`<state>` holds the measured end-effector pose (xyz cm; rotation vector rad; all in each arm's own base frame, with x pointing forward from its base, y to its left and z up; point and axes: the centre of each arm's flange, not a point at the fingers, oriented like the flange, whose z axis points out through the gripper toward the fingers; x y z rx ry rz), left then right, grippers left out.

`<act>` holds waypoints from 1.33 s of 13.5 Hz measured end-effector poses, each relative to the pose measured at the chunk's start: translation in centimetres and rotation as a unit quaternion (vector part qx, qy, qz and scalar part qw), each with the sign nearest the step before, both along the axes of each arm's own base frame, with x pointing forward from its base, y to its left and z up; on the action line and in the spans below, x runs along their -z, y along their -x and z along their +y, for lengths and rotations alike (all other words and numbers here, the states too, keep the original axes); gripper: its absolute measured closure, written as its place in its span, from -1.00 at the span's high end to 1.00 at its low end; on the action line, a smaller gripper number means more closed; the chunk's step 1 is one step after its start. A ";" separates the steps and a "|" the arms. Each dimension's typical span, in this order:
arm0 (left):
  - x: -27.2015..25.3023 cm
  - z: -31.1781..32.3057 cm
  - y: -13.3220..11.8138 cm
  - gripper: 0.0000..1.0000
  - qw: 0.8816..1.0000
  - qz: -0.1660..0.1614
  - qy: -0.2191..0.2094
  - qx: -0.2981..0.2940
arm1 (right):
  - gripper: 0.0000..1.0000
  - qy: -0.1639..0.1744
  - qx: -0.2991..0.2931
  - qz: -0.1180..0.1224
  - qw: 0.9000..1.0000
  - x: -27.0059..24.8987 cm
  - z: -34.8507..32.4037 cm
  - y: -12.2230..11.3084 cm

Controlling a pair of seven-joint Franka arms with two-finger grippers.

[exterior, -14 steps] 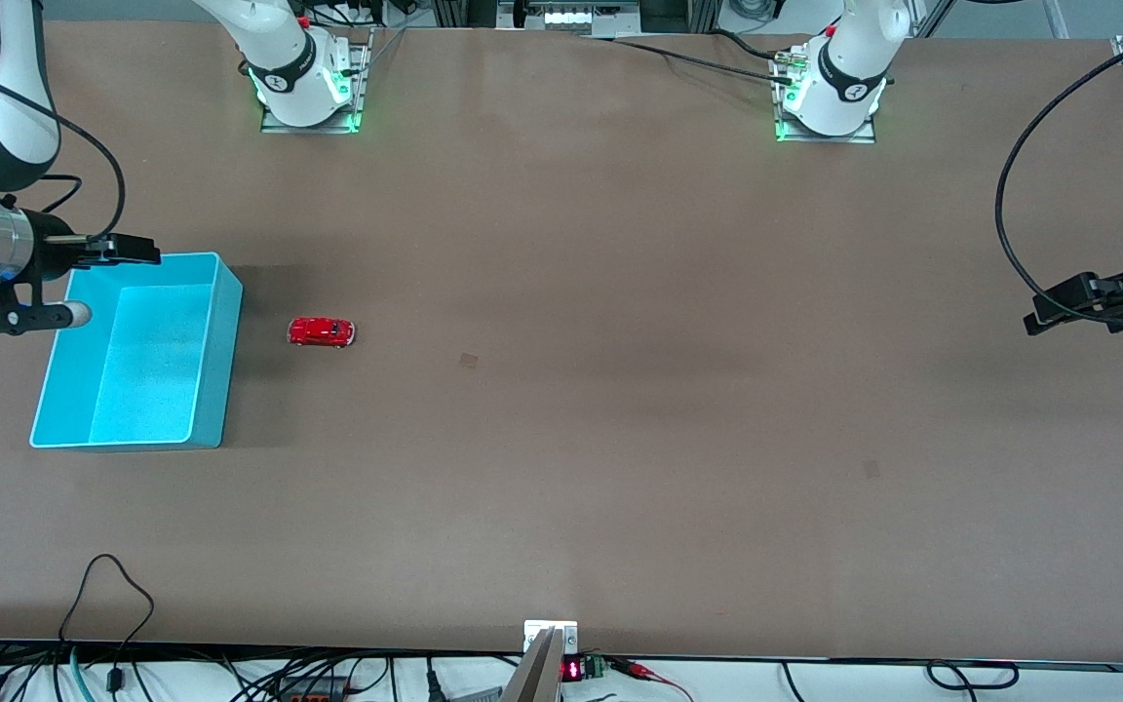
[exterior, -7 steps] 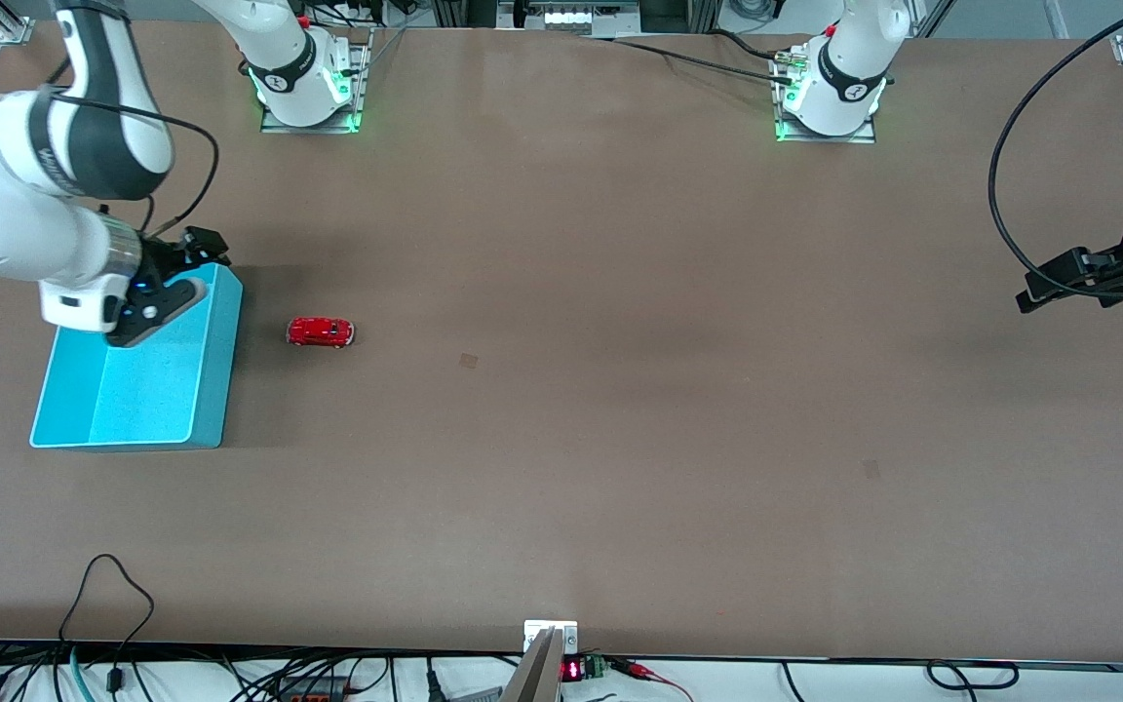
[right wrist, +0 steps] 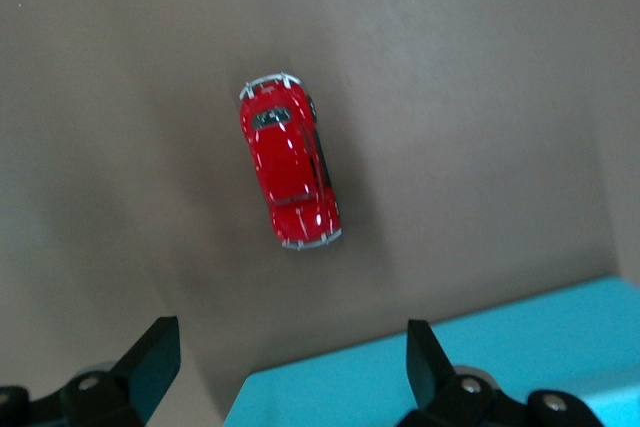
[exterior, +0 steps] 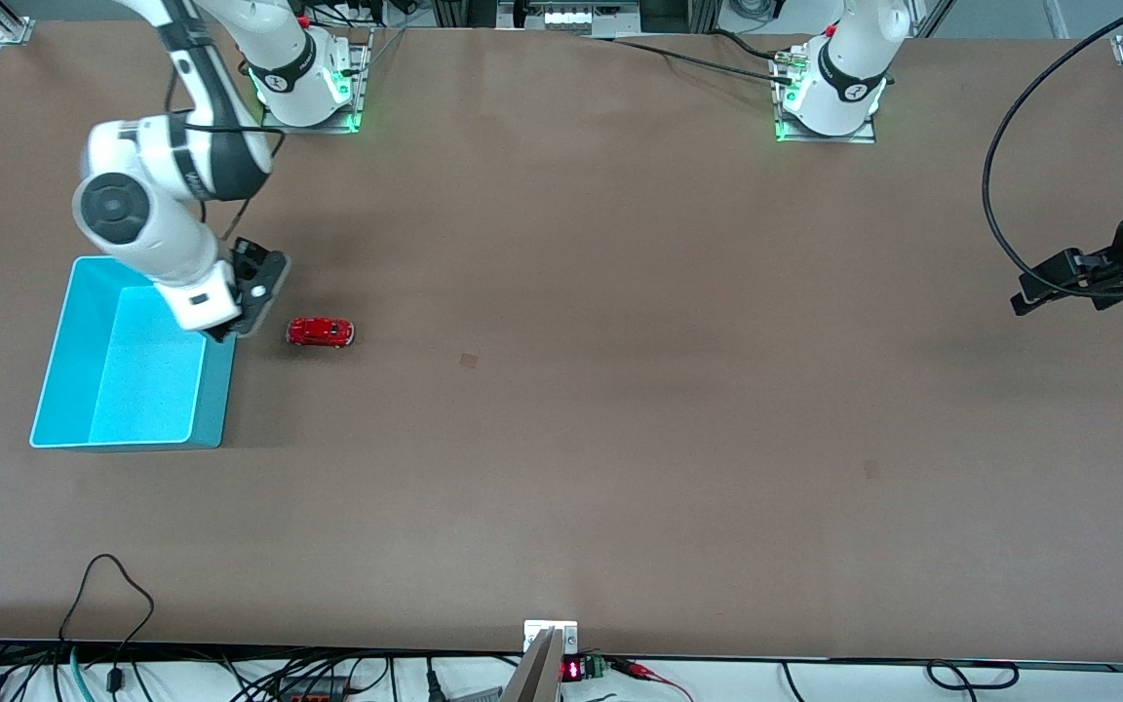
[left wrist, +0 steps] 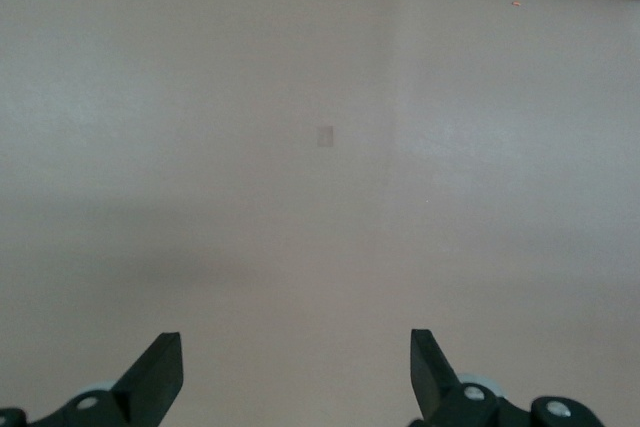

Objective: Wind red beetle toy and store in blue box
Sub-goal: 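Move the right gripper over the stopped red car, then lower and close the right gripper on the red car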

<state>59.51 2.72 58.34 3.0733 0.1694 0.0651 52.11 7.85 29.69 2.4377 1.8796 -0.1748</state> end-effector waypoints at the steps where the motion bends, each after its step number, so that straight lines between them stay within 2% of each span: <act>1: 0.1 -0.1 0.2 1.00 1.000 0.009 0.001 0.001 | 1.00 -0.006 -0.032 -0.006 0.999 1.0 0.4 0.1; 4: 0.4 -0.6 0.4 1.00 1.000 0.021 0.001 0.006 | 1.00 -0.015 -0.083 -0.002 0.996 4.0 0.5 0.2; 7: 0.4 -0.7 0.4 1.00 1.000 0.021 0.001 0.007 | 1.00 -0.024 -0.105 -0.007 0.994 6.6 0.7 0.6; 11: 0.3 -0.7 0.4 1.00 1.000 0.019 0.001 0.007 | 1.00 -0.031 -0.117 -0.010 0.993 8.0 1.4 0.7; 14: 0.0 -0.7 0.1 1.00 1.000 0.005 0.001 0.007 | 1.00 -0.037 -0.127 -0.013 0.991 9.0 2.5 0.9; 18: -0.1 -0.7 0.0 1.00 1.000 0.001 0.000 0.006 | 1.00 -0.040 -0.128 -0.006 0.991 10.6 2.6 1.1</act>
